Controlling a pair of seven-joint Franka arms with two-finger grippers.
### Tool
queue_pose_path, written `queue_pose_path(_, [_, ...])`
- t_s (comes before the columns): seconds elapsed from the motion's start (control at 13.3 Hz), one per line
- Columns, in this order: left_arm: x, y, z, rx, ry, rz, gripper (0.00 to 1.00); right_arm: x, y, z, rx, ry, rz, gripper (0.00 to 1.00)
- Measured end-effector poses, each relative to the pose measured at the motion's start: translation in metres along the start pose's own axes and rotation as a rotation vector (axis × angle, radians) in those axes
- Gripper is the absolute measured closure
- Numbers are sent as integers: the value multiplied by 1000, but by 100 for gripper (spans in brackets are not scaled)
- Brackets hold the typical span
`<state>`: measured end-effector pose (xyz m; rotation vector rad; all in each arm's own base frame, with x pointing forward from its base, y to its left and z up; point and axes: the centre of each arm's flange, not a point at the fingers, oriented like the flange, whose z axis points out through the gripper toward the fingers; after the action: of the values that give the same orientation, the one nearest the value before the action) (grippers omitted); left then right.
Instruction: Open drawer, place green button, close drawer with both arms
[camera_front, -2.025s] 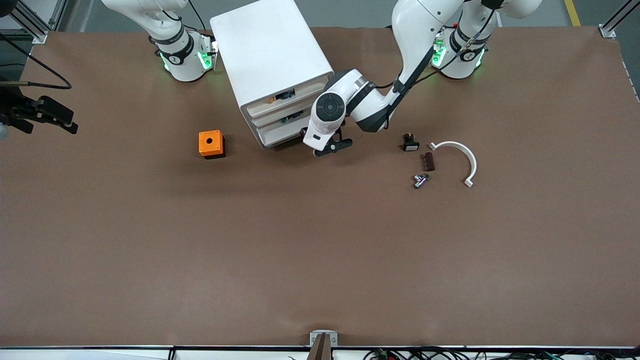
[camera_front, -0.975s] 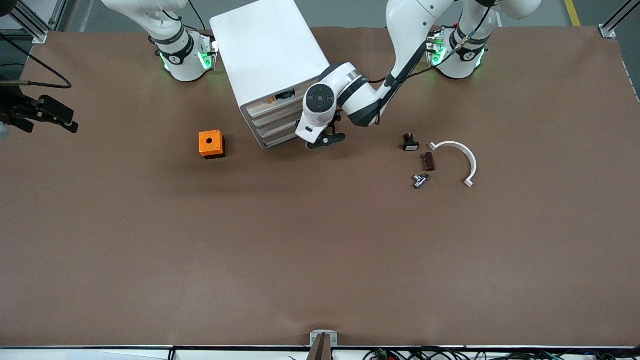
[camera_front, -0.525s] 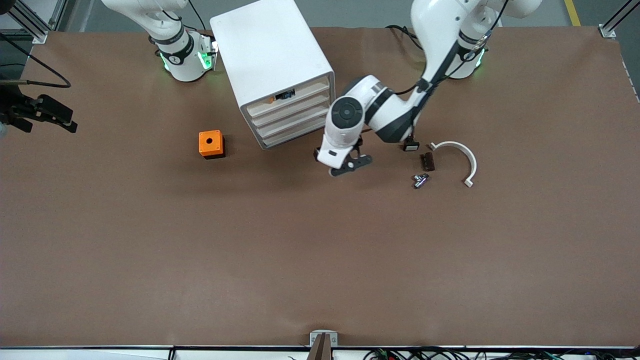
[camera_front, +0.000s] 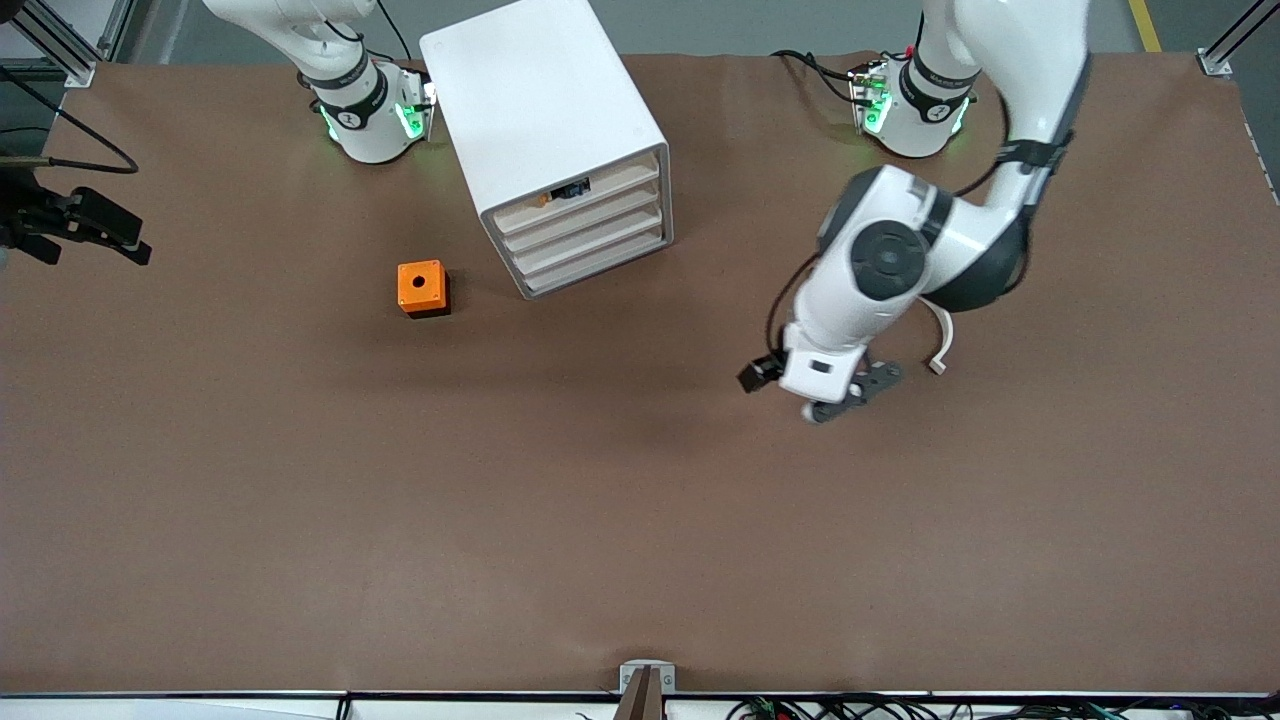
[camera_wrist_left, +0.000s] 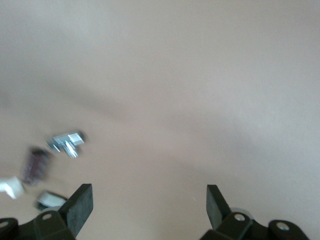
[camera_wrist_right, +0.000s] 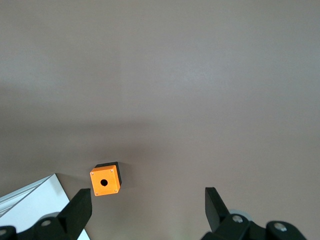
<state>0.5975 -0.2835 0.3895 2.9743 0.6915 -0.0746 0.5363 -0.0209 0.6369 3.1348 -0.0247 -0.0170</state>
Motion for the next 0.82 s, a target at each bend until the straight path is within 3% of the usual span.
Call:
queue_pose_path(0.3, [49, -67, -88, 7, 17, 37, 0, 0, 0, -1, 0, 2, 0, 0])
queue_pose_path(0.6, [47, -106, -190, 24, 21, 111, 0, 0, 0, -2, 0, 4, 0, 0])
queue_pose_path(0.82, [51, -121, -216, 61, 61, 159, 0, 0, 0, -2, 0, 4, 0, 0])
